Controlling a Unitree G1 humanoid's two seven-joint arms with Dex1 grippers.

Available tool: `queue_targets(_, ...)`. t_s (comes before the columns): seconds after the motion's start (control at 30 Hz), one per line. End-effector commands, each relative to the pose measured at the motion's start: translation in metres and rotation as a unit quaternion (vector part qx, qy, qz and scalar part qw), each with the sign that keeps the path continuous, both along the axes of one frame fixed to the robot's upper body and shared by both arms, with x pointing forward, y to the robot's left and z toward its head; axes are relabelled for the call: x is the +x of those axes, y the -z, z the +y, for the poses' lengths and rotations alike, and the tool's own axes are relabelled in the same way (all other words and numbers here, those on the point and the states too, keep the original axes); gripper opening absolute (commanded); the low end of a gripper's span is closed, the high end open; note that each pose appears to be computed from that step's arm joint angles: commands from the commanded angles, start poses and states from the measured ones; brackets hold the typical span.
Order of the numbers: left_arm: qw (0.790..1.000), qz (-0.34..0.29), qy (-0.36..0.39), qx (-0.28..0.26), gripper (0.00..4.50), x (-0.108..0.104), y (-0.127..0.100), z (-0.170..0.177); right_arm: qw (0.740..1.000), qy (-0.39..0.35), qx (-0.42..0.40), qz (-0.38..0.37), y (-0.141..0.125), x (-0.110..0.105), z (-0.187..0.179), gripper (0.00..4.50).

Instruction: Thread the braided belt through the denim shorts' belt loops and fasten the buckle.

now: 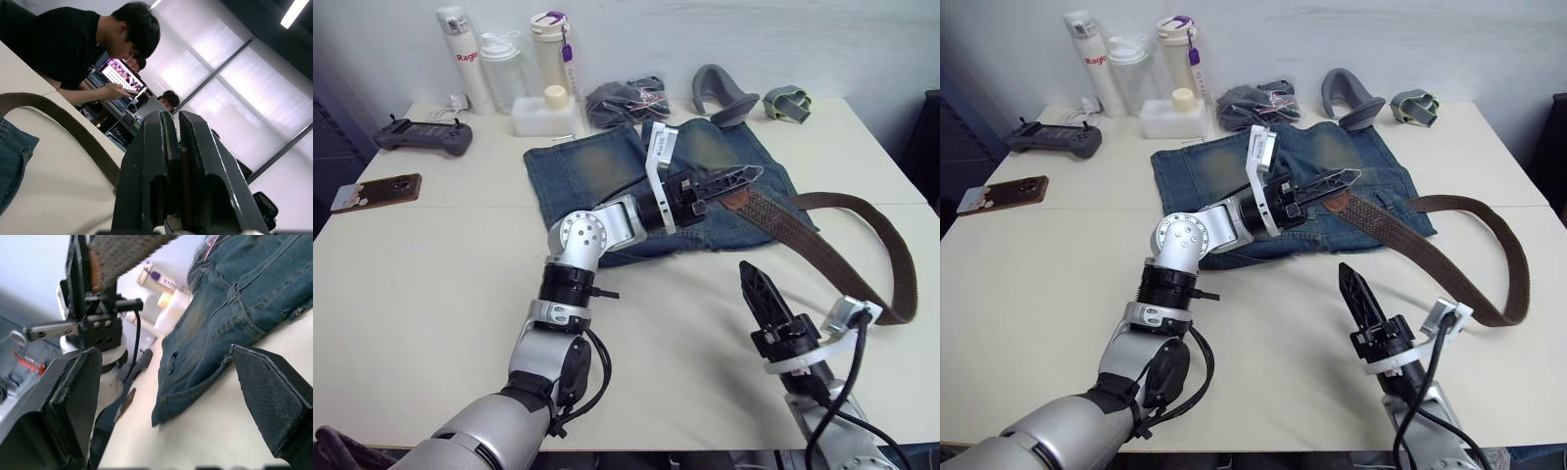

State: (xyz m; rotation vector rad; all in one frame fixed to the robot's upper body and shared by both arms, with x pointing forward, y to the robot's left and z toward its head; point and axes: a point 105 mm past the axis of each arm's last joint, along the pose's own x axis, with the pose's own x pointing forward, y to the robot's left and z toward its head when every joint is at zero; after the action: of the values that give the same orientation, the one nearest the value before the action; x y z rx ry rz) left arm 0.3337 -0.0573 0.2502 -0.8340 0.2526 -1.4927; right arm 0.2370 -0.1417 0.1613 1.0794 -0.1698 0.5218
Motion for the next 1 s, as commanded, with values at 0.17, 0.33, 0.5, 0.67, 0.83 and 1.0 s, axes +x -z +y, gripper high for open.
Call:
queue_targets(0.17,0.999,0.027,-0.015,0.034,0.00,-0.003,0.018,0.001,0.995,0.030,0.049,-0.085,-0.034,0.025,-0.011,4.47)
queue_targets(0.33,0.998,0.026,-0.044,0.039,0.00,0.002,0.020,0.004,0.993,0.016,0.052,-0.101,-0.042,0.027,-0.010,4.47)
queue_targets(0.5,0.997,0.027,-0.063,0.048,0.00,0.009,0.024,0.009,0.995,-0.004,0.037,-0.091,-0.036,0.026,-0.006,3.12)
queue_targets(0.67,0.997,0.024,-0.057,0.046,0.00,0.008,0.023,0.006,0.995,-0.004,0.042,-0.091,-0.036,0.028,-0.006,0.71)
queue_targets(0.83,0.997,0.009,-0.063,0.051,0.00,0.010,0.024,0.006,0.996,0.021,0.033,-0.082,-0.034,0.030,-0.019,0.07)
queue_targets(1.0,0.987,-0.089,-0.101,0.083,1.72,0.020,0.018,0.015,0.994,0.073,-0.011,-0.085,-0.041,0.023,-0.056,0.00)
